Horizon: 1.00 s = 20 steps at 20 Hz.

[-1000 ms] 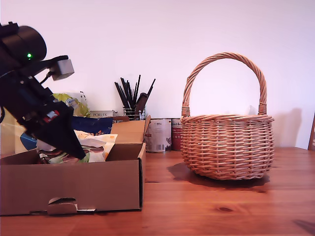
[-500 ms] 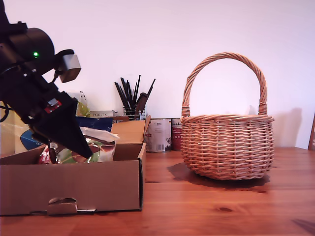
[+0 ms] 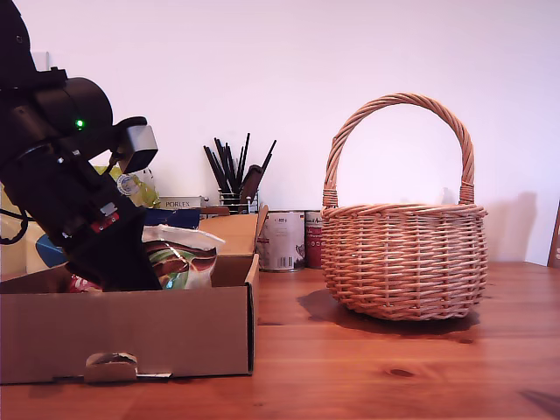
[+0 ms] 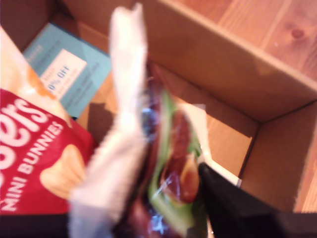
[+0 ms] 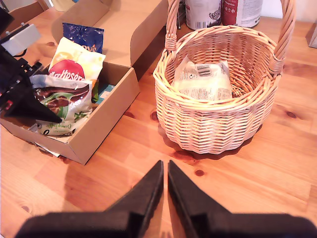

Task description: Move the bags of Easter eggs from the cardboard box on the left into the woven basket on the right side.

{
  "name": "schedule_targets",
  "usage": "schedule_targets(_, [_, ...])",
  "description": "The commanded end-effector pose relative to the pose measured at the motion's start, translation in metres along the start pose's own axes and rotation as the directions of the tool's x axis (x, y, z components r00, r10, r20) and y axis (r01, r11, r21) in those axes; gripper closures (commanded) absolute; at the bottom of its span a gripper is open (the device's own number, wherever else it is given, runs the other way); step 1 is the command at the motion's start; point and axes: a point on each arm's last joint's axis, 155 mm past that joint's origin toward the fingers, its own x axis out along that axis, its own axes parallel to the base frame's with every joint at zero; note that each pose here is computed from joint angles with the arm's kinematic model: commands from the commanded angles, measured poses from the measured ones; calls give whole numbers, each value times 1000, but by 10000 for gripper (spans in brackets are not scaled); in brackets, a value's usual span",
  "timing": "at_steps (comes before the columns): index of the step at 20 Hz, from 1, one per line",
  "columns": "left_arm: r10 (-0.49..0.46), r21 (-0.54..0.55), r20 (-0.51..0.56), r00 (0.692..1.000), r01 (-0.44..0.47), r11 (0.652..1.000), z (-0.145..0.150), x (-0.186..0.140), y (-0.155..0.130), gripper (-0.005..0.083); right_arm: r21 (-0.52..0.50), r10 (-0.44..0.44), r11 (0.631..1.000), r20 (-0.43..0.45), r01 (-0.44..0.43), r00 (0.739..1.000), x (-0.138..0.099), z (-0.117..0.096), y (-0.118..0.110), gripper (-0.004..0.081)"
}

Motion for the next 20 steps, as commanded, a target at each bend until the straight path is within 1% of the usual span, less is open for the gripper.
schedule_targets(1, [-14,0,-5,1000,14,1000,-1,5,-2,732,-10,2,1000,17,-2,1000,-2,6,1,783])
schedule_targets(2, [-11,3,0,1000,11,1000,2,4,-1,755,-10,2,1000,17,-2,1000,-2,6,1,783])
schedule_targets(5, [-12,4,4,1000,12,1000,16,-5,0,755,-10,2,1000,17,-2,1000,-2,6,1,783])
schedule_targets(7, [-17,3,4,1000,17,1000,32,-18,-2,755,-10,2,1000,17,-2,1000,-2,6,1,783])
schedule_targets(10, [-39,29,61,997,37,999,66,-45,-10,755,-10,2,1000,18,-2,1000,-2,7,1,783])
schedule_targets(12, [-72,62,130,989,65,996,93,-64,-22,755,-11,2,1000,19,-2,1000,-2,7,1,783])
schedule_targets(14, [-144,97,217,965,126,987,123,-79,-42,755,-11,2,1000,19,-2,1000,-2,7,1,783])
schedule_targets(16, [-195,110,289,937,170,979,150,-85,-58,755,-11,2,1000,19,-2,1000,-2,7,1,783])
schedule_targets(17, [-211,126,320,924,179,976,163,-84,-67,755,-11,2,1000,19,-2,1000,-2,7,1,783])
schedule_targets(18, [-224,164,347,911,176,971,175,-82,-77,755,-11,2,1000,20,-2,1000,-2,7,1,783])
schedule_targets(19, [-234,166,373,898,183,969,186,-78,-86,755,-11,2,1000,20,-2,1000,-2,7,1,783])
schedule_targets(20, [-228,176,403,887,169,970,199,-75,-93,756,-11,2,1000,20,-2,1000,-2,7,1,783])
